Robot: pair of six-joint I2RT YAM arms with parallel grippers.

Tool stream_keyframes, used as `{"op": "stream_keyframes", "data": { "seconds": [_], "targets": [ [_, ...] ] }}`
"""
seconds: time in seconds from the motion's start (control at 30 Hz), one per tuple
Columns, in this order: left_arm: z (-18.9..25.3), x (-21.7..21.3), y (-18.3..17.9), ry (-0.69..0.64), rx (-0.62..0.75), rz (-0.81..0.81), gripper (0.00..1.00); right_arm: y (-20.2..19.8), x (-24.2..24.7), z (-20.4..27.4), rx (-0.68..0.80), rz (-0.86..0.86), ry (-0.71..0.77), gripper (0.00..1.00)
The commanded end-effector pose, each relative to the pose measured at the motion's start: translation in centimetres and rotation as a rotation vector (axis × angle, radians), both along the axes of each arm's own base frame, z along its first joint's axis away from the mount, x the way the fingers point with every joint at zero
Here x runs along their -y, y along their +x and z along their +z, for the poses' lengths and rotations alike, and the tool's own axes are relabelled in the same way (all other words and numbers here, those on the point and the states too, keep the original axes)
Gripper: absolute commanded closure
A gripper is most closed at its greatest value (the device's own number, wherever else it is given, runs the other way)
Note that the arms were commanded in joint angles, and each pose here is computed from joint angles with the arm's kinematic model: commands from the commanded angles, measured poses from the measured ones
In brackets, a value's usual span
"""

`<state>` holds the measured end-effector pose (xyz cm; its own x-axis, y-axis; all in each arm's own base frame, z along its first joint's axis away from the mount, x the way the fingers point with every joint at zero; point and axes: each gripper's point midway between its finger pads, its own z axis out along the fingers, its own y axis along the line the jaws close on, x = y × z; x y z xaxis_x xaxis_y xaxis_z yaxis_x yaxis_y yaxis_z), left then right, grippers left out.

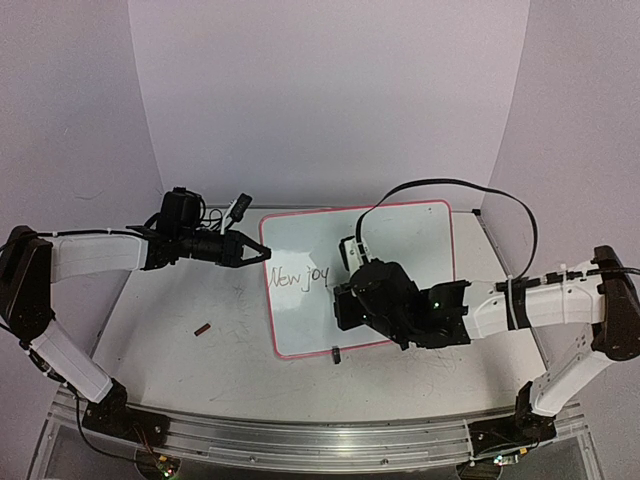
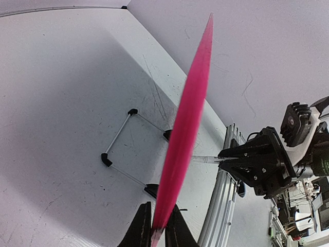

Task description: Write a sentence on the whiteboard

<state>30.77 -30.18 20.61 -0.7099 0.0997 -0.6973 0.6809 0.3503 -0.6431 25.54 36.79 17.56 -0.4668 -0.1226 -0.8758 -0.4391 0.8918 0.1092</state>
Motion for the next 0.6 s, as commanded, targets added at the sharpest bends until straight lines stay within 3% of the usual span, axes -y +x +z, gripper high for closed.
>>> {"op": "stream_keyframes", "data": {
  "seconds": [0.0, 0.3, 0.57],
  "targets": [
    [1.0, 0.6, -0.8, -0.024, 0.026, -0.043, 0.91, -0.4, -0.1, 0.0, -0.014, 0.002, 0.006, 1.0],
    [0.9, 0.6, -0.7, -0.02, 0.027, -0.038, 0.91, 0.3, -2.3, 3.3, 0.04, 0.025, 0.099, 1.0],
    [1.1, 0.7, -0.8, -0.026, 0.027, -0.045, 0.91, 1.0, 1.5, 5.1, 0.066, -0.023, 0.152, 1.0]
  ]
}}
